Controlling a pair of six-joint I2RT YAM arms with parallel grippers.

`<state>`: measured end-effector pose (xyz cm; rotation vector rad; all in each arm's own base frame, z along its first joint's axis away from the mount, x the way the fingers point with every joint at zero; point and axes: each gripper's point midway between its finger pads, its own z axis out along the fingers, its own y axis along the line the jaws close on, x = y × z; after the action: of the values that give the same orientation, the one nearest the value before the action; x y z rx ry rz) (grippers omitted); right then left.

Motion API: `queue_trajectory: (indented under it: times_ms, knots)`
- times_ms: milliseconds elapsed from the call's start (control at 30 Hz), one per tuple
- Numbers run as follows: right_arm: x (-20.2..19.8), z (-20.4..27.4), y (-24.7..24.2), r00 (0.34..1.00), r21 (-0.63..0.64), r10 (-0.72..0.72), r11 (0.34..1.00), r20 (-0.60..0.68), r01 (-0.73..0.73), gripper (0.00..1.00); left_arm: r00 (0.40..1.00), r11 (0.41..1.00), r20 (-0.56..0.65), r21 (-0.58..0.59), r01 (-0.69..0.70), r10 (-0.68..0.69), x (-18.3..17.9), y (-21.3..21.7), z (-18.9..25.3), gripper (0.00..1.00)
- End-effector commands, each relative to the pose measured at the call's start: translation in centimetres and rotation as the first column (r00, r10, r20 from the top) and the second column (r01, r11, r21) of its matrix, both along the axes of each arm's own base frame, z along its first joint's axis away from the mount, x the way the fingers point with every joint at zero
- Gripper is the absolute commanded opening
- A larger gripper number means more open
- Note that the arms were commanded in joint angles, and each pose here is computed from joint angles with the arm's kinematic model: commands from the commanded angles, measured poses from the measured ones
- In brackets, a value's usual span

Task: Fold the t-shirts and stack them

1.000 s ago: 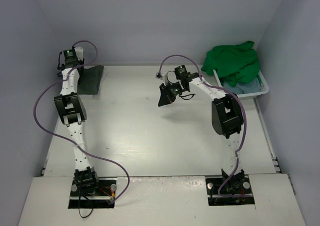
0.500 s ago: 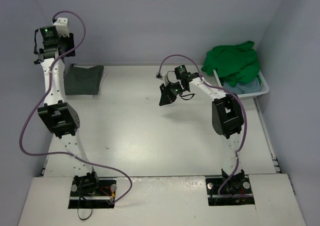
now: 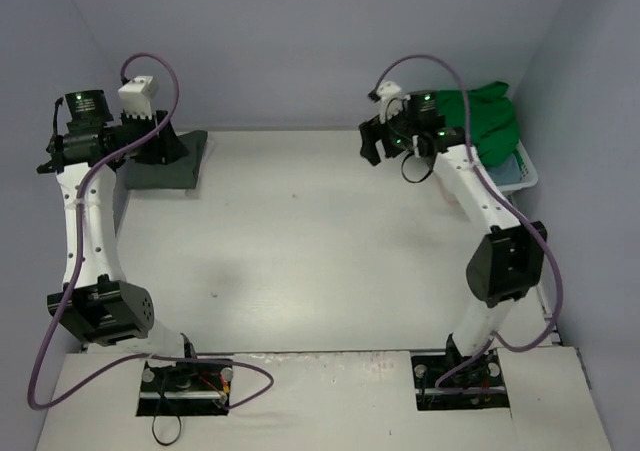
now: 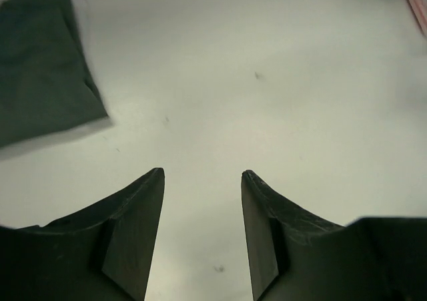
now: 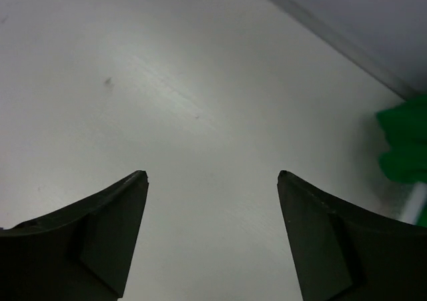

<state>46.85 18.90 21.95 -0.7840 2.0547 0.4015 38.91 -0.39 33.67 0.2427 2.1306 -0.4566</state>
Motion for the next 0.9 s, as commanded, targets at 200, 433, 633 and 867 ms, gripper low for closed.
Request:
queue_trajectory:
  times_ms: [200,433,633,867]
  knots:
    - [1.7,8.3,-9.9,0.926,0.055,-0.32,0.947,0.199,0.315,0.83,0.985,0.992,-0.13,-0.073,0.101,-0.11,-6.2,-2.8,-4.6,0.45]
    - [2.9,4.2,-16.1,0.862,-0.104,-0.464,0.865,0.204,0.49,0.97,0.981,0.996,-0.171,-0.025,0.091,-0.094,-7.4,-2.3,-6.9,0.45]
    - [4.7,0.1,-22.6,0.798,-0.204,-0.577,0.771,0.176,0.603,0.79,0.976,0.994,-0.193,0.015,0.108,-0.103,-8.4,-2.0,-7.8,0.45]
    - [5.6,-2.5,-26.9,0.735,-0.39,-0.636,0.631,0.234,0.67,0.66,0.966,0.993,-0.235,0.026,0.117,-0.108,-9.4,-1.9,-10.9,0.45]
